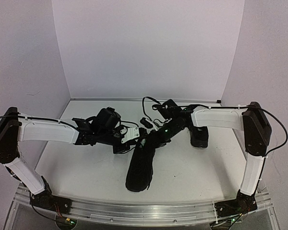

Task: Tie the shoes

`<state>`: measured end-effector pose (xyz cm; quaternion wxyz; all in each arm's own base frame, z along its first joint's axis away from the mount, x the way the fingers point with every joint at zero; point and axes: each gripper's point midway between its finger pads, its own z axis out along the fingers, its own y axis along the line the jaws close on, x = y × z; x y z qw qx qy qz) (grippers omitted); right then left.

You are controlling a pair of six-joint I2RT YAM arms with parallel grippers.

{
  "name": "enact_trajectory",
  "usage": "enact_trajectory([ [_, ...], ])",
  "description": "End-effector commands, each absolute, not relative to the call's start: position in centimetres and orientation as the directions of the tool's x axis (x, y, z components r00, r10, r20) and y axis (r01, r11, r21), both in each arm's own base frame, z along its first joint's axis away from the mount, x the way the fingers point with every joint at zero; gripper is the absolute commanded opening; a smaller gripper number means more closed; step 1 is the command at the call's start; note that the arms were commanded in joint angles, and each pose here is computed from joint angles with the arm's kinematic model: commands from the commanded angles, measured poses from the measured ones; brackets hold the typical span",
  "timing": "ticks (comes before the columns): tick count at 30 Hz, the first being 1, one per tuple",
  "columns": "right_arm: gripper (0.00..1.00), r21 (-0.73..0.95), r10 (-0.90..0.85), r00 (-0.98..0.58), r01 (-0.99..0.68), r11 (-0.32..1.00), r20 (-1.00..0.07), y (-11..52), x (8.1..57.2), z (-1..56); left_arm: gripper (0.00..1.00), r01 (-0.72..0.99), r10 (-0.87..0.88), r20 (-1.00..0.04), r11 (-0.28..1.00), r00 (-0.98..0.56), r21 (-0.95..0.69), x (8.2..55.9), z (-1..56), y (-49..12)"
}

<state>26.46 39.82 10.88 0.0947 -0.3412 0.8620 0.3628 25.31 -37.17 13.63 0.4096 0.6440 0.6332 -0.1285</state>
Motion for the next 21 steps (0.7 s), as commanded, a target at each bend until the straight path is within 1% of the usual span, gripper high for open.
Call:
enact_trajectory([
  [1, 0.22, 0.527, -0.517, -0.745, -0.665, 0.529, -0.421, 40.47, 27.16, 10.35, 0.0, 0.919, 0.685, -0.708, 0.148, 0.172, 0.366, 25.52, 14.55, -37.54],
  [6, 0.22, 0.482, -0.51, -0.747, -0.665, 0.571, -0.426, 40.33, 27.57, 10.02, 0.0, 0.919, 0.685, -0.708, 0.149, 0.171, 0.365, 25.55, 14.52, -37.57],
  [13, 0.2, 0.441, -0.525, -0.73, -0.683, 0.582, -0.437, 40.5, 27.14, 9.91, 0.0, 0.919, 0.685, -0.709, 0.149, 0.17, 0.365, 25.56, 14.48, -37.58],
  [16, 0.17, 0.421, -0.531, -0.722, -0.691, 0.587, -0.444, 40.58, 26.97, 10.02, 0.0, 0.919, 0.684, -0.709, 0.149, 0.171, 0.366, 25.54, 14.49, -37.61],
  [18, 0.11, 0.416, -0.531, -0.718, -0.694, 0.587, -0.45, 40.52, 26.93, 10.26, 0.0, 0.919, 0.684, -0.709, 0.15, 0.169, 0.364, 25.56, 14.46, -37.58],
  [21, 0.04, 0.425, -0.532, -0.715, -0.699, 0.576, -0.454, 40.66, 26.68, 10.64, 0.0, 0.919, 0.683, -0.71, 0.151, 0.169, 0.364, 25.54, 14.52, -37.59],
])
